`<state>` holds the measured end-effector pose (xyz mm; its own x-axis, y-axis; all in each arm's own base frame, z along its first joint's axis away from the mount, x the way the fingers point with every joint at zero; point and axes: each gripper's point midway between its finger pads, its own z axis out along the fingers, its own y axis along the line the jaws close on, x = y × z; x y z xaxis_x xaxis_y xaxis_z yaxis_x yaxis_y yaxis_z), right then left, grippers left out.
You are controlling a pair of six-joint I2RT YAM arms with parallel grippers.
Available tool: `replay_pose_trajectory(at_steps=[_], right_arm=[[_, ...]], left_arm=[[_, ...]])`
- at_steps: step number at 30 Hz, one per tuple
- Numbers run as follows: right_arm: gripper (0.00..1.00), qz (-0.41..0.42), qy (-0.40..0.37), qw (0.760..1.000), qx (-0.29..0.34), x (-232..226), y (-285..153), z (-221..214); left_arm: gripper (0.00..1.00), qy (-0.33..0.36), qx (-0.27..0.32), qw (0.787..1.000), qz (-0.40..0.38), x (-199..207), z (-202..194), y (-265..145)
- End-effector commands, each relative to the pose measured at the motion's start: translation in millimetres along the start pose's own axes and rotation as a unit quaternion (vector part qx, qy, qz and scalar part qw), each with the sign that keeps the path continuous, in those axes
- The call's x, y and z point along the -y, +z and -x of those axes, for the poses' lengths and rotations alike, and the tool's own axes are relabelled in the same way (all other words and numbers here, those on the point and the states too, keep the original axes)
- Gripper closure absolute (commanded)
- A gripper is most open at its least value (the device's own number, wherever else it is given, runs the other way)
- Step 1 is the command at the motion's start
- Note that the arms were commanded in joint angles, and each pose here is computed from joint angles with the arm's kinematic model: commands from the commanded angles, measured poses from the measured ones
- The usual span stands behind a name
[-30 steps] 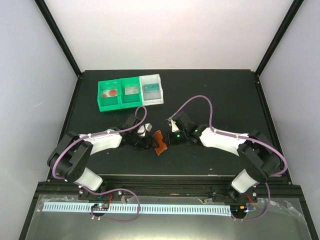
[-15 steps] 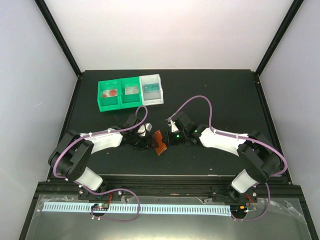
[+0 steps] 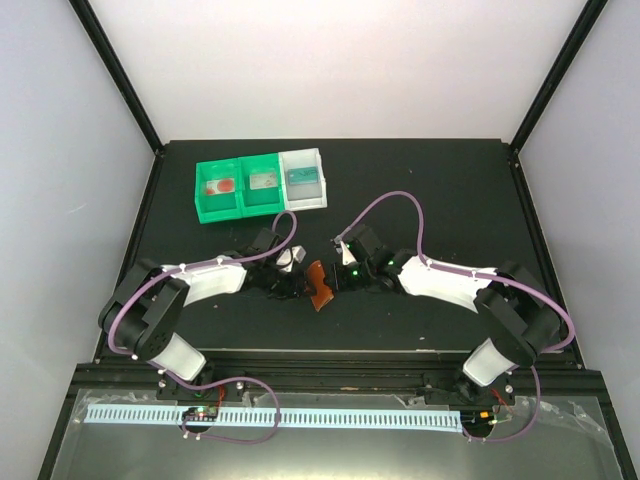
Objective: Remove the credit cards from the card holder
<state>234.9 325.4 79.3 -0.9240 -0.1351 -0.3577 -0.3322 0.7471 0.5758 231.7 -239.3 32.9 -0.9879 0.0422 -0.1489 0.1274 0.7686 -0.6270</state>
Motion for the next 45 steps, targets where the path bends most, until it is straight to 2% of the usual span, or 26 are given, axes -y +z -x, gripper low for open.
replay_pose_trajectory(at_steps=[1, 9, 15, 18, 25, 31, 39, 45], right_arm=[[0.99, 0.034, -0.022, 0.999, 0.014, -25.5, -8.8, 7.4], [0.99, 0.03, -0.026, 0.999, 0.015, -24.4, -10.4, 7.5], [0.99, 0.016, -0.025, 0.999, 0.018, -19.3, -10.7, 8.1], [0.99, 0.007, -0.021, 1.0, 0.014, -14.6, -7.6, 5.8], [0.99, -0.068, -0.003, 0.997, 0.041, 25.1, -2.6, 3.5], [0.98, -0.079, 0.006, 0.996, 0.031, 35.8, 5.7, -4.0], [0.87, -0.095, -0.019, 0.995, 0.02, 41.1, 8.7, -5.8], [0.72, -0.101, -0.041, 0.994, 0.019, 39.4, 2.0, -3.9]], left_arm=[[0.65, 0.018, 0.033, 0.999, 0.036, -2.5, 15.6, -6.5], [0.79, 0.02, 0.038, 0.996, 0.083, -18.1, 15.2, -11.9], [0.89, 0.02, 0.035, 0.996, 0.083, -19.0, 13.5, -11.5], [0.98, 0.026, 0.036, 0.996, 0.073, -14.1, 13.6, -12.9], [0.98, 0.027, 0.024, 0.998, 0.044, -3.4, 8.4, -14.2], [0.98, 0.032, 0.032, 0.998, 0.037, 1.7, 7.2, -21.0], [0.98, 0.035, 0.026, 0.999, -0.022, 20.8, 5.0, -23.4], [0.98, 0.038, 0.03, 0.998, -0.037, 30.1, 6.5, -29.6]])
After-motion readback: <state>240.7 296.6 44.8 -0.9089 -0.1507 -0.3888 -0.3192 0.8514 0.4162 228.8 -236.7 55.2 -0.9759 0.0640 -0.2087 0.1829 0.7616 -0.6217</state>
